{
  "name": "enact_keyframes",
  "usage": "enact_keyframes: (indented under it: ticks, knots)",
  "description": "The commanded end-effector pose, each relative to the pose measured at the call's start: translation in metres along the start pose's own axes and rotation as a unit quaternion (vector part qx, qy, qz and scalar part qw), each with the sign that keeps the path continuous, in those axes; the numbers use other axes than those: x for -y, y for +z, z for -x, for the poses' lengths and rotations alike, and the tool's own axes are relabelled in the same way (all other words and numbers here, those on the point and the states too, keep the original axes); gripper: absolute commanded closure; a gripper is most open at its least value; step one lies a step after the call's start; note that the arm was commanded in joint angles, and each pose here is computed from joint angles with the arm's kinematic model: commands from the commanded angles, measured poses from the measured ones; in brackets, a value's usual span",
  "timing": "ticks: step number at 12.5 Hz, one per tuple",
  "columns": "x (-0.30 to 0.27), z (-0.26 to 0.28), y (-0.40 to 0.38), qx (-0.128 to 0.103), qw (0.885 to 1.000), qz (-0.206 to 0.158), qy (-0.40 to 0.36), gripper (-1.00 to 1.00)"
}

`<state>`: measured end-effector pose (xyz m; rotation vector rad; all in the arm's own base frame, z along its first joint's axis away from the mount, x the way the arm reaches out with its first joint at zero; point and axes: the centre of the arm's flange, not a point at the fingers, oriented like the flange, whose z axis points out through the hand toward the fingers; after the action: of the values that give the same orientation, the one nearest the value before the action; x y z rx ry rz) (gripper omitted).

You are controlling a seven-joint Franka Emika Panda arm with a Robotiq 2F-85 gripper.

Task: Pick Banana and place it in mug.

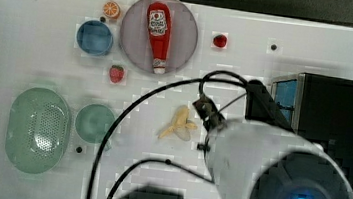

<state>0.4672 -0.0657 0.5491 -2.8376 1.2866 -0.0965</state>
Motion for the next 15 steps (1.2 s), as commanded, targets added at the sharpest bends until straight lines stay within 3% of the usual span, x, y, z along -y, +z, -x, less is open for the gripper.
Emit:
enact_keyframes:
  ticks: [1, 5, 10, 15]
  knots:
    - [0.014, 0.021, 0.122, 0.063, 0.991, 0.053, -0.104, -1.0]
    - [0.012, 0.022, 0.212, 0.059, 0.969, 0.04, -0.236, -1.0]
    - [0.005, 0.028, 0.306, 0.071, 0.918, 0.036, -0.388, -1.0]
    - [0.002, 0.034, 0.376, 0.059, 0.914, 0.034, -0.401, -1.0]
